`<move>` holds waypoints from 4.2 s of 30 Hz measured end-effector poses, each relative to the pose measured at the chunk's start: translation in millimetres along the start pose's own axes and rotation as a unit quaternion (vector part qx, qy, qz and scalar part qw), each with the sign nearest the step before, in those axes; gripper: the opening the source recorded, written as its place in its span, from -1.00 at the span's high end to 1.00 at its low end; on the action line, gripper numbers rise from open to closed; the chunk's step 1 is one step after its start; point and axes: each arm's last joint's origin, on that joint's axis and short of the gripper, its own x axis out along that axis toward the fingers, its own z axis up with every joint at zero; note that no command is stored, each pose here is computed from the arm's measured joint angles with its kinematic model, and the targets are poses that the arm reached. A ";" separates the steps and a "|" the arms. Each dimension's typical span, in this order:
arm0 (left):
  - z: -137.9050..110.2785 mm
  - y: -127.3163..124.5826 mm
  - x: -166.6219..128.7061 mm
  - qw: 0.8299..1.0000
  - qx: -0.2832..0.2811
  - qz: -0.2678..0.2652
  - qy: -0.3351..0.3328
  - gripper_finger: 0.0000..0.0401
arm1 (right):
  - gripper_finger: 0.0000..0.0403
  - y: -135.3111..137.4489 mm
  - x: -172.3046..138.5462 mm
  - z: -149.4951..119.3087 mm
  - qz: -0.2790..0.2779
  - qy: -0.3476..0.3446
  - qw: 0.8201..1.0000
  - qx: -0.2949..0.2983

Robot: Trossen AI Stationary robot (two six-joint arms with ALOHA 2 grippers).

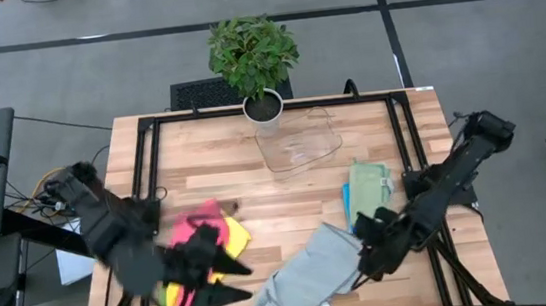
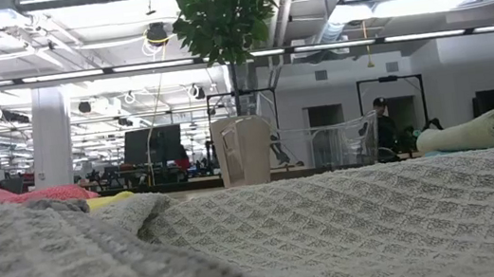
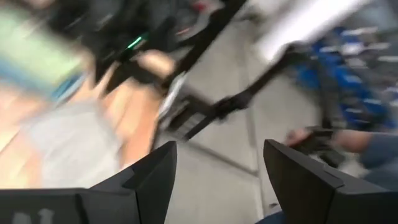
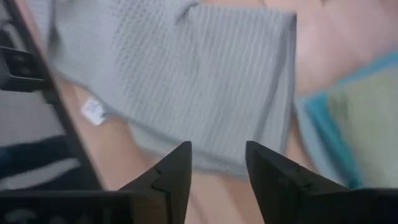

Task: Fold microfiber towels
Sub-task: Fold the gray microfiber cloth

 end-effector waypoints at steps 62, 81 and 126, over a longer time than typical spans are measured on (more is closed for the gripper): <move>5.0 127.0 119.7 0.975 -0.146 0.128 0.111 -0.16 | 0.29 -3.8 99.1 -18.9 -0.090 0.117 0.980 0.129; 9.6 131.4 120.2 0.976 -0.136 0.142 0.090 -0.16 | 0.96 -0.8 67.9 -22.1 -0.067 0.141 0.978 0.142; 15.2 293.1 263.3 0.984 -0.105 0.100 0.104 -0.16 | 0.26 -28.7 82.6 -63.8 -0.226 0.156 0.953 0.125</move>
